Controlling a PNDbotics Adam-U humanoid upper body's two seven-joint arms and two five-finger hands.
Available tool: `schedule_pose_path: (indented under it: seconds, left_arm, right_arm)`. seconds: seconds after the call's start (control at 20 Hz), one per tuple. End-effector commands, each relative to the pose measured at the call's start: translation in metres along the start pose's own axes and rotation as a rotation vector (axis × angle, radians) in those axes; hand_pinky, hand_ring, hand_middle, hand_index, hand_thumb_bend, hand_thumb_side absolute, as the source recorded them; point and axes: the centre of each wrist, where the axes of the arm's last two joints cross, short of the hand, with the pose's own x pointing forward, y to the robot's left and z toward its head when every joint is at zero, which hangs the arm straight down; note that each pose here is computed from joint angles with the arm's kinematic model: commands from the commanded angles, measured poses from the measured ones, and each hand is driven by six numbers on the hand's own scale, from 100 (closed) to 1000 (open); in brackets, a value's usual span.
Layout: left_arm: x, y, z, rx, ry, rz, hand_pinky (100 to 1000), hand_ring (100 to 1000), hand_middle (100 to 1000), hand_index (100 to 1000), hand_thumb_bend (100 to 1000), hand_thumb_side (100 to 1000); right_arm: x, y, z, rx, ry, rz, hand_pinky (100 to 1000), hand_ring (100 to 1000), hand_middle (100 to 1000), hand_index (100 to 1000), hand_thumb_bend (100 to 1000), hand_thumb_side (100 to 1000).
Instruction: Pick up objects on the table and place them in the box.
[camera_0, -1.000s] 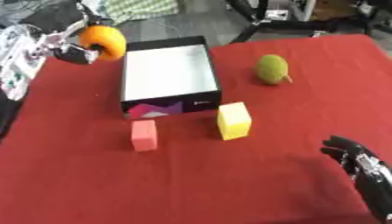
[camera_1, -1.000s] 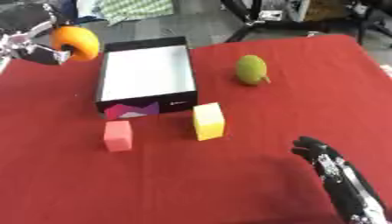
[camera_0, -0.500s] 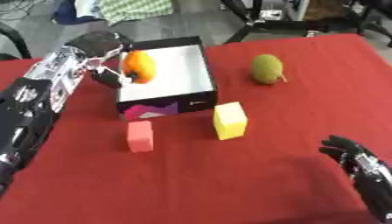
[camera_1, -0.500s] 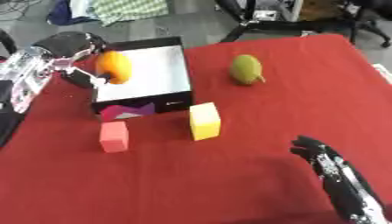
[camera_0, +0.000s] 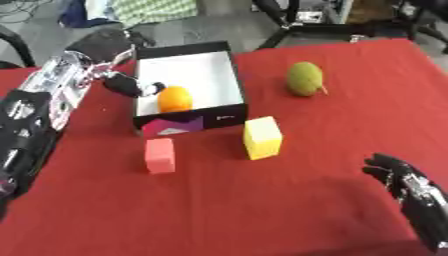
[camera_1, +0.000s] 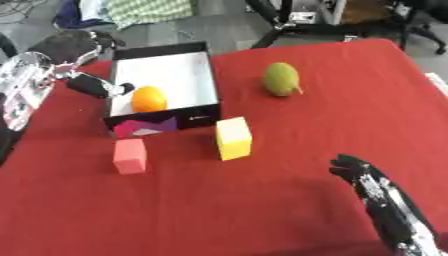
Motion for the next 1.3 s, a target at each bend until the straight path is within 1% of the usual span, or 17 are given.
schedule_pose_path:
  seconds: [0.05, 0.1, 0.25, 0.35, 0.4, 0.45, 0.55, 0.65, 0.75, 0.85, 1.0, 1.15, 1.3]
  left_arm:
    - [-0.007, 0.045, 0.028, 0.059, -0.109, -0.015, 784, 668, 725, 906, 366, 629]
    - [-0.005, 0.052, 0.038, 0.046, -0.143, -0.018, 784, 666, 723, 904, 365, 630]
    - [0.008, 0.064, 0.067, -0.069, -0.243, -0.026, 781, 668, 714, 894, 366, 657]
    - [0.018, 0.068, 0.082, -0.169, -0.294, -0.028, 778, 669, 712, 893, 378, 671]
    - [0.023, 0.067, 0.087, -0.233, -0.311, -0.026, 777, 676, 718, 897, 387, 679]
    - [0.028, 0.066, 0.092, -0.298, -0.324, -0.034, 775, 683, 725, 902, 411, 685]
    - [0.036, 0.06, 0.097, -0.413, -0.327, -0.048, 776, 692, 733, 906, 428, 690]
    - [0.036, 0.045, 0.097, -0.519, -0.302, -0.033, 781, 709, 750, 912, 449, 689]
    - [0.034, 0.028, 0.095, -0.592, -0.264, -0.018, 785, 723, 765, 918, 473, 688]
    - [0.032, 0.014, 0.091, -0.624, -0.223, -0.011, 786, 729, 775, 922, 492, 692]
    - [0.03, -0.004, 0.084, -0.62, -0.178, -0.013, 789, 737, 786, 925, 500, 682]
    - [0.033, -0.015, 0.077, -0.576, -0.157, -0.023, 793, 744, 795, 929, 495, 670]
    - [0.038, -0.023, 0.071, -0.535, -0.15, -0.036, 801, 755, 809, 934, 491, 658]
  right_arm:
    - [0.004, -0.003, -0.001, -0.004, -0.01, 0.012, 1000, 850, 803, 862, 100, 804]
    - [0.004, -0.003, -0.001, -0.005, -0.009, 0.013, 1000, 850, 803, 862, 100, 804]
    - [0.004, -0.004, -0.001, -0.008, -0.007, 0.018, 1000, 849, 803, 862, 100, 804]
    - [0.004, -0.005, -0.001, -0.007, -0.006, 0.02, 1000, 849, 803, 862, 100, 803]
    - [0.004, -0.005, -0.001, -0.006, -0.006, 0.021, 1000, 849, 803, 862, 100, 803]
    - [0.004, -0.005, -0.001, -0.006, -0.005, 0.022, 1000, 849, 803, 862, 100, 803]
    - [0.004, -0.005, -0.001, -0.003, -0.005, 0.022, 1000, 850, 803, 863, 100, 802]
    - [0.004, -0.004, -0.002, -0.001, -0.007, 0.022, 1000, 849, 803, 863, 100, 801]
    - [0.004, -0.004, -0.002, -0.002, -0.008, 0.022, 1000, 849, 803, 863, 100, 802]
    - [0.004, -0.004, -0.002, -0.002, -0.008, 0.021, 1000, 849, 803, 863, 100, 803]
    - [0.004, -0.004, -0.003, 0.0, -0.009, 0.019, 1000, 849, 803, 863, 100, 804]
    - [0.004, -0.004, -0.003, -0.001, -0.009, 0.019, 1000, 849, 803, 863, 100, 805]
    - [0.004, -0.004, -0.003, 0.001, -0.009, 0.018, 1000, 849, 803, 863, 100, 805]
